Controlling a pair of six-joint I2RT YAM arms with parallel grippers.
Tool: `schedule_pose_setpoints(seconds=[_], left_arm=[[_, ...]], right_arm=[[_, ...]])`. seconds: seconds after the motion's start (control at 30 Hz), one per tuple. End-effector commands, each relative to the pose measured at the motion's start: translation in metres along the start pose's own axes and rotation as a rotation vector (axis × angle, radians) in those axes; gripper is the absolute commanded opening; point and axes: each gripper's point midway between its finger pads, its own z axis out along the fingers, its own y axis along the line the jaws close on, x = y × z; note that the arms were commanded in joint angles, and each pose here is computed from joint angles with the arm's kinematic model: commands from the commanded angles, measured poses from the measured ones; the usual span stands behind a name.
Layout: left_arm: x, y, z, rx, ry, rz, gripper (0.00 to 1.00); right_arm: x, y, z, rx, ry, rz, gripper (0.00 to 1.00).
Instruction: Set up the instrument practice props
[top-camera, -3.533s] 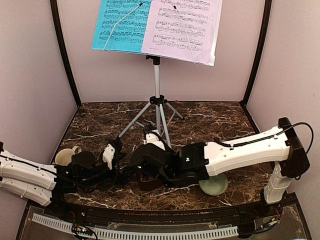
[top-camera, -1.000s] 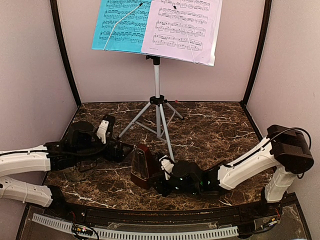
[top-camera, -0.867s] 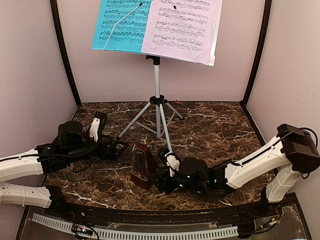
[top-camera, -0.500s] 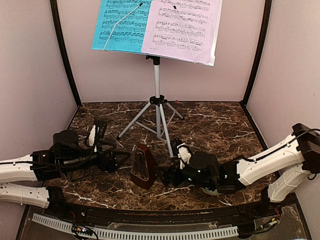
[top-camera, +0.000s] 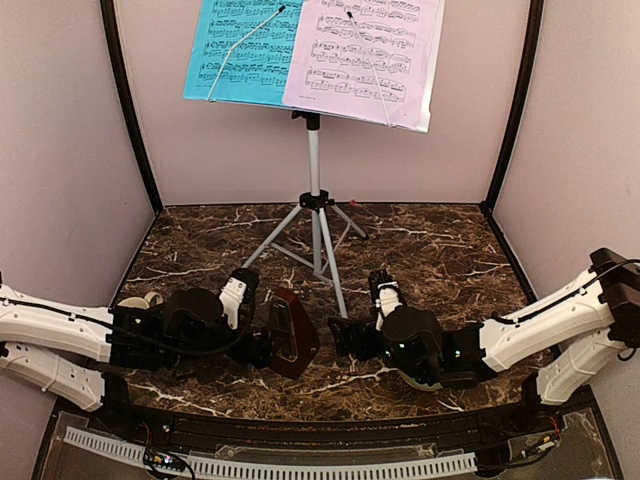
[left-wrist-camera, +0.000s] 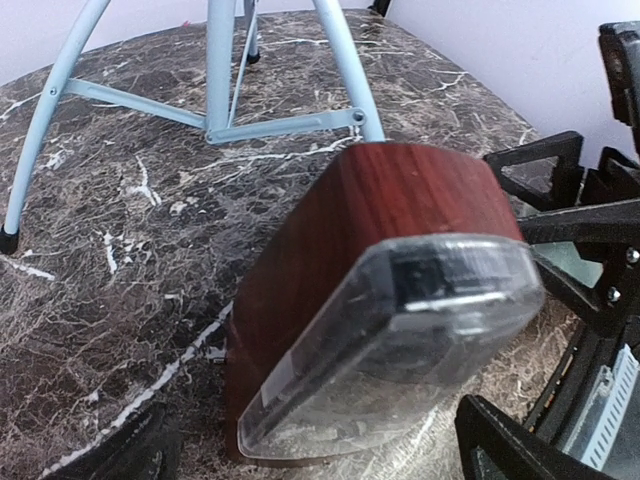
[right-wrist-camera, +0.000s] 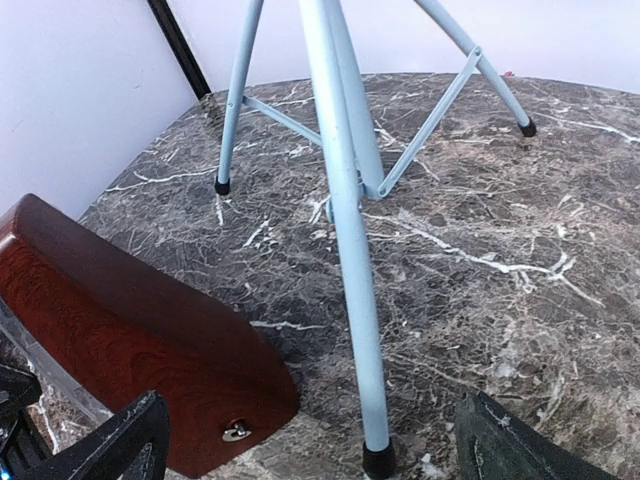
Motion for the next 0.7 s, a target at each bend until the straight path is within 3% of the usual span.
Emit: schedule_pose_setpoints(seconds=[0.0,0.27,0.5,0.67], left_arm=[[-0.023,0.001,0.007,-0.079,-0.082,-0.055,0.99],[-0.029,-0.011,0.029,-0.062,-0.113,-0.071,0.99],[-0.028,-0.007,0.045,-0.127,-0.123,-0.040,0.98],[-0.028,-0.010,0.054,-0.135,-0.119,0.015,0.92]], right_arm=[[-0.013,-0.006,-0.004,0.053,-0.045,0.003,1.00],[-0.006,0.008,-0.005,-0.027,0.006,-0.047,1.00],[-0.015,-0.005,-0.010,0.026,-0.039,-0.015,1.00],[-0.022,-0.016,-0.020,0.031,-0.089,0.017,1.00]])
